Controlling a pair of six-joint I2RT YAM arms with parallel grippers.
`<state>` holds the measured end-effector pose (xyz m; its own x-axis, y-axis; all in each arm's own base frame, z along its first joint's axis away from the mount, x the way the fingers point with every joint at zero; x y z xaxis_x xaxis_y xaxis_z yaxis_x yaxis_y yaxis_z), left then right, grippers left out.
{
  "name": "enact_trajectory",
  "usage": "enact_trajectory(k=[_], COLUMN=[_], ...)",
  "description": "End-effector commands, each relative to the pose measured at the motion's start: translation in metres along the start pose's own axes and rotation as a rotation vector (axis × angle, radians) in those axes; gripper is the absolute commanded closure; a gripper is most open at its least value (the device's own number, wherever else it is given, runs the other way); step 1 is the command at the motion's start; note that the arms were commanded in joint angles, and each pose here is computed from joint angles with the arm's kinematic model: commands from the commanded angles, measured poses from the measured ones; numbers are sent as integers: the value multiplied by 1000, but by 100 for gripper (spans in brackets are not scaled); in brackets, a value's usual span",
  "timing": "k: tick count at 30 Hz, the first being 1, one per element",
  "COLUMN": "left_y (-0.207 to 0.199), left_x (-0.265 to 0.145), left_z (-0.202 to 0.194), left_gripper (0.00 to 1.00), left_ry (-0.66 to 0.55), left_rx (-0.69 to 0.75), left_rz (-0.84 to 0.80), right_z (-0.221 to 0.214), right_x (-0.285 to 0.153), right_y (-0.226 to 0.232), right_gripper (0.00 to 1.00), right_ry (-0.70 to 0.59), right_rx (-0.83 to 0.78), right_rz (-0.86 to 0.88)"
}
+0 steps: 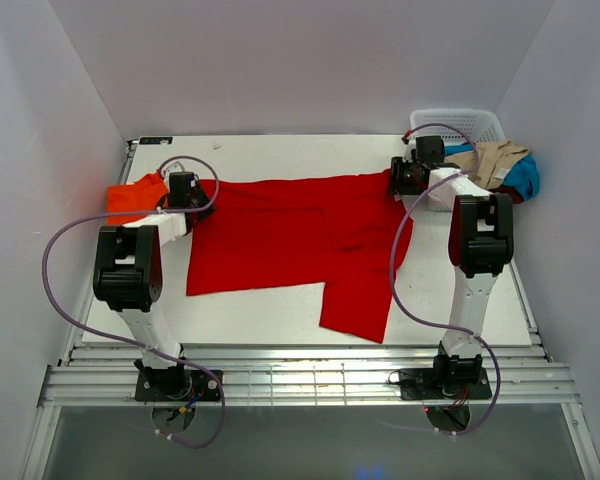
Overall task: Fold and stack the t-shirts
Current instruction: Fold the flattened tshirt in 1/3 of the way
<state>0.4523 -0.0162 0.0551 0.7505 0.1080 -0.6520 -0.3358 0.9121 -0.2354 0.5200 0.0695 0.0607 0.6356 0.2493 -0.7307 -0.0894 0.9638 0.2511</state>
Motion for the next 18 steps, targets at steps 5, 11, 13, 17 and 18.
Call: enact_trajectory(k=[5,11,13,17,18], left_y=[-73,-70,-69,-62,-59], left_x=[-19,11,21,45,49], left_z=[100,107,108,89,87], left_gripper=[34,93,100,100,100], left_ry=[-238,-218,-212,-171,-166], left_rx=[52,79,83,98,103], left_rz=[-174,-89,-72,-32,-24], right_z=[103,115,110,107,106], right_x=[-58,-37,-21,-4,1], right_y=[25,28,31,39,41], right_gripper=[49,82,87,88,88], right_ry=[-258,-267,-241,-241,-245], right_rx=[-60,-48,-44,-44,-43], right_rz=[69,112,152,234,254])
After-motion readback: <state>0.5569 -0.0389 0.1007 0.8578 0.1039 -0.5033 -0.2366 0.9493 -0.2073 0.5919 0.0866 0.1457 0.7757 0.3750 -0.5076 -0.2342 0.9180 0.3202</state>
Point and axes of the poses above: each gripper's point midway between its finger pads, its own x axis out along the fingers, its own y axis along the line the jaws close on, z = x × y, the point moved 2 cm from there along -x, back along the fingers, and after that the axes turned 6 degrees about x, right-handed, at the moved point
